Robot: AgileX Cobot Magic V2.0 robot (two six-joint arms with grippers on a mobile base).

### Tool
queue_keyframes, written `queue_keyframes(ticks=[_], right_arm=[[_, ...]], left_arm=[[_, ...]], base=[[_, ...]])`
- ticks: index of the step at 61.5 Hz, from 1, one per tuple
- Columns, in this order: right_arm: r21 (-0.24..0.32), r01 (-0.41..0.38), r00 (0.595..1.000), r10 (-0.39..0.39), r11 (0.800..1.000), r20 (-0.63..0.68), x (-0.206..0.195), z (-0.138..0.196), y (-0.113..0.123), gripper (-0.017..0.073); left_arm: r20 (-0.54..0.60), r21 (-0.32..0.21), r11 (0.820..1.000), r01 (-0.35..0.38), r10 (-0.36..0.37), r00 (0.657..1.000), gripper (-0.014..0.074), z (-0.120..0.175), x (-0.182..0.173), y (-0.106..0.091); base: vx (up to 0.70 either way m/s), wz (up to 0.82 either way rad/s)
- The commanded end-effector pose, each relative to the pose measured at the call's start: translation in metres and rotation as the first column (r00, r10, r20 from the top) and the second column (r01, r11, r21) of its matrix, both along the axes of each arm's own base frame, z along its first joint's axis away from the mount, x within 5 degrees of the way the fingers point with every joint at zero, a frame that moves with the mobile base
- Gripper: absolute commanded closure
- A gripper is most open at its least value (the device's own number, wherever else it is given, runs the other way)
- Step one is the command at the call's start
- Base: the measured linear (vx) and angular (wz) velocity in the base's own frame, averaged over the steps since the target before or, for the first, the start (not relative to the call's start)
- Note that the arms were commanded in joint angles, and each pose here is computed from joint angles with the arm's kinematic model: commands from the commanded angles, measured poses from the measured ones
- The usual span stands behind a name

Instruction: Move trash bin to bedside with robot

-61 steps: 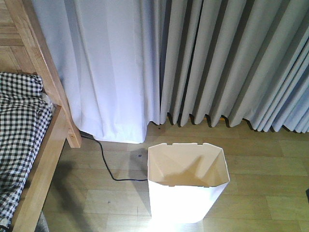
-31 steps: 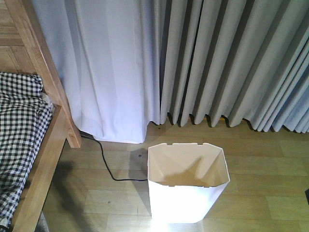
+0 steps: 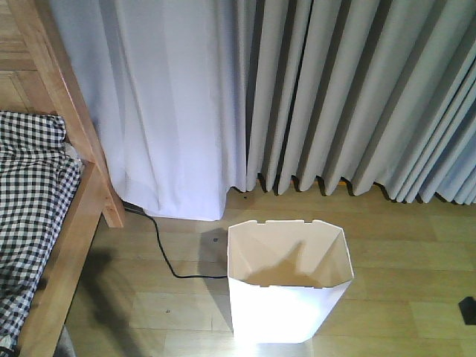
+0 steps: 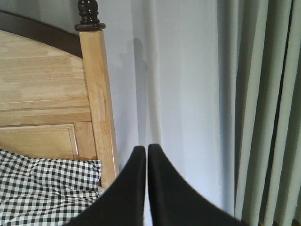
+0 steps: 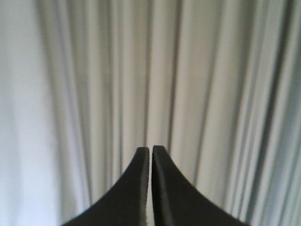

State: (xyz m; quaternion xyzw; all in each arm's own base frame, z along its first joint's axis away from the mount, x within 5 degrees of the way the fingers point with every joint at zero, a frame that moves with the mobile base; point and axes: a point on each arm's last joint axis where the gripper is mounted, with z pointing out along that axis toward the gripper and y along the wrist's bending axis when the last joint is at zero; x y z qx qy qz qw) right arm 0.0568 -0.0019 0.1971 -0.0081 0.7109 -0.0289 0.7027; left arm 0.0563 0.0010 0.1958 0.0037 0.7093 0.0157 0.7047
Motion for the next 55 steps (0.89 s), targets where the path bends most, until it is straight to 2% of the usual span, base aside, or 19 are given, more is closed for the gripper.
queue_keyframes(ticks=[1, 55], right_arm=[[-0.026, -0.012, 0.998, 0.013, 1.000, 0.061, 0.0007, 0.0055, 0.0009, 0.0568], [-0.024, -0.011, 0.999, 0.013, 1.000, 0.047, 0.0008, 0.0042, 0.0008, 0.0568]], left_arm=[[0.071, -0.022, 1.000, 0.003, -0.001, 0.997, 0.0600, 0.0033, -0.0002, -0.0002], [0.071, -0.022, 1.000, 0.003, -0.001, 0.997, 0.0600, 0.0033, -0.0002, -0.0002]], base=[[0.00, 0.00], [0.00, 0.00]])
